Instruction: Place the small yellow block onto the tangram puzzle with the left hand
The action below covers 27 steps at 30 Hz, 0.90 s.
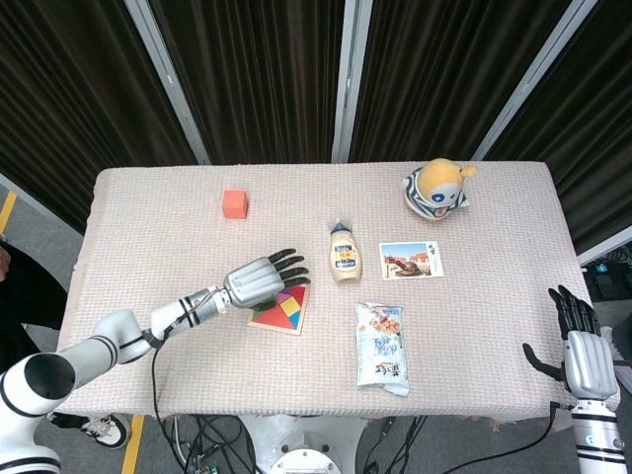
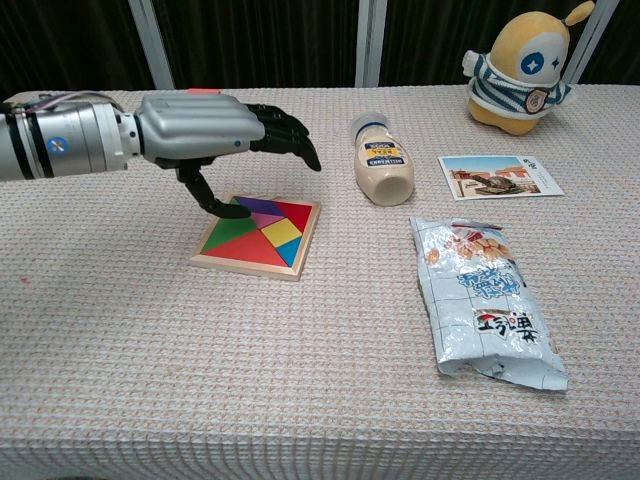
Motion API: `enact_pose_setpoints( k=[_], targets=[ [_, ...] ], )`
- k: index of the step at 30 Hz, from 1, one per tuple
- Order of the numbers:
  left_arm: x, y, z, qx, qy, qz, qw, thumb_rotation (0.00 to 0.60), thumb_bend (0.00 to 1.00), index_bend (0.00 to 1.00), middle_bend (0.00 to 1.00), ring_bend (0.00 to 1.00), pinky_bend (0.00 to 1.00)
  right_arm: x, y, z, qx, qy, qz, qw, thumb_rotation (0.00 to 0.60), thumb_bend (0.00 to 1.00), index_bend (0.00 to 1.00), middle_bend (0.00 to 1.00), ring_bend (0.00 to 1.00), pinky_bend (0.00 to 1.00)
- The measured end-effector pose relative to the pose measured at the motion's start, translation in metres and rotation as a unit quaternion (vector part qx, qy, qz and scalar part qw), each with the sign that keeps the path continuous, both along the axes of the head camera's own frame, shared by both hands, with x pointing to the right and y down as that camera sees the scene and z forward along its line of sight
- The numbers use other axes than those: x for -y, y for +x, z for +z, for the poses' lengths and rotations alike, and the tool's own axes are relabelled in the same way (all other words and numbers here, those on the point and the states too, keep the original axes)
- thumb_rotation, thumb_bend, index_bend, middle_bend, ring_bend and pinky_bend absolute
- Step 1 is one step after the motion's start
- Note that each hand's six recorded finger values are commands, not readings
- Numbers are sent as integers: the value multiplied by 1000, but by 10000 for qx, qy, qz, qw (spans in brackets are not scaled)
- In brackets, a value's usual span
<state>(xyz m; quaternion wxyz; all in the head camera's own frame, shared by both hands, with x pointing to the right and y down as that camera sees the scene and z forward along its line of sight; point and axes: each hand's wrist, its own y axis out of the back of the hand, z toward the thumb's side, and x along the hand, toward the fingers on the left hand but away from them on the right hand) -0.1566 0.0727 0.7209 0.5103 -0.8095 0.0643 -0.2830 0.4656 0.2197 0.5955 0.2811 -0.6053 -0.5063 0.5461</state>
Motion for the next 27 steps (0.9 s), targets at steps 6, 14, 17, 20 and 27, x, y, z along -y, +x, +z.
enact_pose_setpoints(
  k=[6,14,17,20,27],
  targets=[
    [11,-43,-23,-70,163,-713,9973,600,211,148,132,0,45,0,4,-2,47,59,38,10000,600,179,0,0,0,0],
    [-9,-162,-63,185,274,-2947,9550,600,122,145,136,0,47,-3,5,5,142,19,-5,9999,600,177,0,0,0,0],
    [-32,-210,-80,398,429,-3699,9272,600,122,145,136,0,47,-6,3,11,173,-41,-3,9998,600,177,0,0,0,0],
    [-57,-249,-96,581,693,-4237,9012,600,124,145,136,0,47,-8,2,12,136,-53,-4,9999,600,176,0,0,0,0],
    [-110,-299,-106,833,766,-5011,8579,600,129,145,136,0,45,-12,3,12,47,-82,24,10000,600,176,0,0,0,0]
  ],
)
